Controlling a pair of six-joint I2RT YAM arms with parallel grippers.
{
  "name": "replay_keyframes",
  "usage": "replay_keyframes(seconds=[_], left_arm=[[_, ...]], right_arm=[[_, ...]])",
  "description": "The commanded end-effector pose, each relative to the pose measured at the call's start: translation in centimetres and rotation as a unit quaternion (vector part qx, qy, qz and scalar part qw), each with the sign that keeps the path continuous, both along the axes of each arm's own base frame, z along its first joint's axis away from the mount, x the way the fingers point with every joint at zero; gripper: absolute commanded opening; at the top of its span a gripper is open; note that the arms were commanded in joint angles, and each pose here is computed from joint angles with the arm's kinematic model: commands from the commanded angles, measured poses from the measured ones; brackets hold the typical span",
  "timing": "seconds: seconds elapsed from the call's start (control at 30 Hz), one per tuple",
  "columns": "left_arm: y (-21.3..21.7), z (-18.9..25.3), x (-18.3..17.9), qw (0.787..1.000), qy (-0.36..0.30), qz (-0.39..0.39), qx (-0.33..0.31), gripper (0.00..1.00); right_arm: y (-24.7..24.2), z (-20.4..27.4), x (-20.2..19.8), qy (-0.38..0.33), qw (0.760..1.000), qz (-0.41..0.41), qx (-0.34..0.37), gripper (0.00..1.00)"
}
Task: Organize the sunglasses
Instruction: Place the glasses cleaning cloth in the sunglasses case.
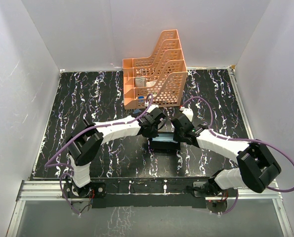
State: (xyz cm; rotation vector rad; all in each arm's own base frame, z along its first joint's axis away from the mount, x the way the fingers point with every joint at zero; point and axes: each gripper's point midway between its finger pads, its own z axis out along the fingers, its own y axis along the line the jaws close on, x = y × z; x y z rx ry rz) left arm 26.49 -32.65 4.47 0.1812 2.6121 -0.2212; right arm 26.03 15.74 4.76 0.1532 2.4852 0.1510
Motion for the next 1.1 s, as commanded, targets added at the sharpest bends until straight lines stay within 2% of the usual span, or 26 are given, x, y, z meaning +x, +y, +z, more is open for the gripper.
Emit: replay_keyframes(seconds=[0.0,0.23,0.33,0.7,1.07], left_arm=[[-0.7,2.1,0.4,1.0,-0.022,-0.007,-0.019,0.0],[-1.5,2.5,0.5,0.998,-0.033,-0.017,-0.051,0.0],[-1.2,2.5,0.7,0.998,-0.035,-0.013,-0.041,0.0],[0.4,6.7,0.0,0.995,-0.073,-0.02,-0.062,0.0],[-1.8,4.2,2.2,0.994,-0.083,-0.048,-0.048,0.0]], right_arm=[[1.5,2.2,2.0,-0.039,0.999,0.006,0.024,0.0],[1.8,2.1,1.9,-0.04,0.999,0.014,0.028,0.0],[1.9,2.4,1.8,-0.043,0.998,0.019,0.029,0.0],[2.8,5.3,1.0,-0.07,0.995,0.035,0.059,0.0],[5.5,5.5,-4.5,-0.056,0.99,0.086,0.098,0.0]])
